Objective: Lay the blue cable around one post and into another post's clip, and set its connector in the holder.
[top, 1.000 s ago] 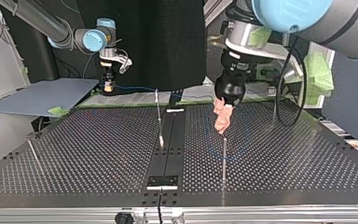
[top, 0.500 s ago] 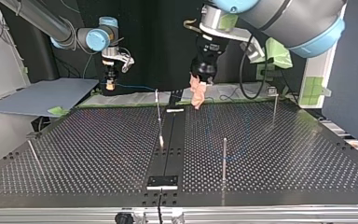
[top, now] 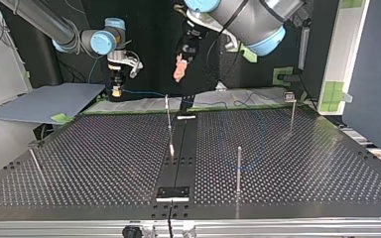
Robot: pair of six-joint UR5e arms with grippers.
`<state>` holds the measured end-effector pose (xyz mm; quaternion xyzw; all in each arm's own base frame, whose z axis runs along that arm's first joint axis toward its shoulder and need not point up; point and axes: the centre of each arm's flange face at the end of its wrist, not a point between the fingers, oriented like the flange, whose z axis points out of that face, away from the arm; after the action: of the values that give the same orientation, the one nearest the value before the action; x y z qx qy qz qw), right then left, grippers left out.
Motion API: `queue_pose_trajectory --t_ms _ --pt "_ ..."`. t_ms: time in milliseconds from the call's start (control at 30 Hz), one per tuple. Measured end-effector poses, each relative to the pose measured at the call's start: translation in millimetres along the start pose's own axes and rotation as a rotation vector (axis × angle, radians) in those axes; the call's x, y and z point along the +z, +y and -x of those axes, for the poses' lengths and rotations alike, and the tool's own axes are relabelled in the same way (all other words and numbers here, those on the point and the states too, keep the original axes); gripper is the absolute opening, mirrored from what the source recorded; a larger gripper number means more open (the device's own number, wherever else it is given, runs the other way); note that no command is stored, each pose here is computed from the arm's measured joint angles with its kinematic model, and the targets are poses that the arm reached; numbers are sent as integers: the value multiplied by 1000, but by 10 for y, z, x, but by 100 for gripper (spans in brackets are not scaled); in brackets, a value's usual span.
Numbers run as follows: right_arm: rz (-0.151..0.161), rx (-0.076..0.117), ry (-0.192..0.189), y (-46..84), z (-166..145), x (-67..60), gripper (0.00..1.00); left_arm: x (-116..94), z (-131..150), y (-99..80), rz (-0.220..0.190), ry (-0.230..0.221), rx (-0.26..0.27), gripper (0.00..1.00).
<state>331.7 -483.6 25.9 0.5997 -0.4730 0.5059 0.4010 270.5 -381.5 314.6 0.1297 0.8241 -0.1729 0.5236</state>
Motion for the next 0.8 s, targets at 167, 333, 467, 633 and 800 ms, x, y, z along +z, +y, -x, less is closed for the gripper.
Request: queue_pose_trajectory --t_ms 167,333,467,633,800 --pt "0 19 20 -11 -21 16 18 147 -370 73 20 45 -20 100" --pt "12 26 25 4 -26 22 18 273 -678 229 81 74 -43 100" --pt "14 28 24 19 -27 28 18 360 -917 363 119 100 -44 100" --pt "9 24 23 -9 -23 15 20 417 -1226 456 130 141 -43 100" --pt "5 22 25 -49 -27 -1 20 449 -1582 558 147 185 -57 100"
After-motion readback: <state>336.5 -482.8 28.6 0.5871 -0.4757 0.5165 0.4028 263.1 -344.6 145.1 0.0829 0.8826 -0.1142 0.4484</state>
